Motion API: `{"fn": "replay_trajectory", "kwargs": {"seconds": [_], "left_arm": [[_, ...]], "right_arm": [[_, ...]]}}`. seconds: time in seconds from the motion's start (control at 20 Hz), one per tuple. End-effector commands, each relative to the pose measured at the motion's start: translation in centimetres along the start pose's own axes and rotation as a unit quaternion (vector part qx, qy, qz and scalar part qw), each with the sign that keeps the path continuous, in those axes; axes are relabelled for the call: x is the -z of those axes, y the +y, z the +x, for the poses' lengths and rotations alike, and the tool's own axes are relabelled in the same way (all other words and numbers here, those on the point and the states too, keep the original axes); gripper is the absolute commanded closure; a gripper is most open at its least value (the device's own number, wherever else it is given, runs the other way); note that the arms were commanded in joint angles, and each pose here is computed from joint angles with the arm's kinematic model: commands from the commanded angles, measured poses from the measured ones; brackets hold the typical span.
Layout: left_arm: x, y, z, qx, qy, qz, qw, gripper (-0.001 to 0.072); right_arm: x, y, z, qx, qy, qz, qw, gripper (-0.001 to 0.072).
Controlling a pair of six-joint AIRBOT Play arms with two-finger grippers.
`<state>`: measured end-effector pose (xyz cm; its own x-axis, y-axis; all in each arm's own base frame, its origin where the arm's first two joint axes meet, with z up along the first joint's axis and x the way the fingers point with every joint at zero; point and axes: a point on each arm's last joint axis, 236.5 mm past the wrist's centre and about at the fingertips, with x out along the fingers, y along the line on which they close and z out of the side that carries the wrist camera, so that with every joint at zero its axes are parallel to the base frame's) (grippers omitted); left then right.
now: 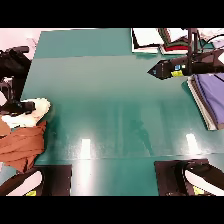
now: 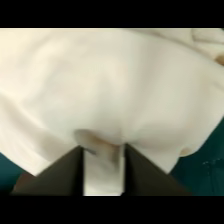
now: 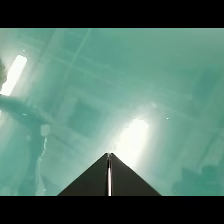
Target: Fold the shirts.
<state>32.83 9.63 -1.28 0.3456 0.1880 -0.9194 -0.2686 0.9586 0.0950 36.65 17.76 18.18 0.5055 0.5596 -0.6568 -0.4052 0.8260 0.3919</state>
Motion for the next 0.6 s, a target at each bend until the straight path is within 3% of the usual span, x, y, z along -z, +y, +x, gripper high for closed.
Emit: {"fn": "replay_trajectory", "kwargs": {"seconds": [0.0,0.15,0.25,0.4,0.55], "left_arm": [[-1.1,-0.9,-0.1,0.021,-0.022,-0.018,0.999,0.0684],[-6.2,-0.4,-6.2,0.024,-0.108,-0.024,0.994,0.0686],[-11.5,-0.6,-16.3,0.034,-0.239,-0.009,0.970,0.0686],[-14.2,-3.5,-34.0,0.073,-0.419,0.059,0.903,0.0688],[-12.4,-8.3,-44.6,0.157,-0.497,0.120,0.845,0.0689]], "right_arm": [[0.5,0.2,-0.2,-0.002,0.010,-0.001,1.000,0.0692],[-1.0,1.4,-2.5,-0.002,-0.024,-0.019,1.000,0.0692],[-3.7,3.2,-5.8,-0.004,-0.073,-0.045,0.996,0.0692],[-7.8,6.2,-11.0,-0.008,-0.148,-0.085,0.985,0.0692],[-10.2,8.5,-15.1,-0.012,-0.201,-0.112,0.973,0.0692]]}}
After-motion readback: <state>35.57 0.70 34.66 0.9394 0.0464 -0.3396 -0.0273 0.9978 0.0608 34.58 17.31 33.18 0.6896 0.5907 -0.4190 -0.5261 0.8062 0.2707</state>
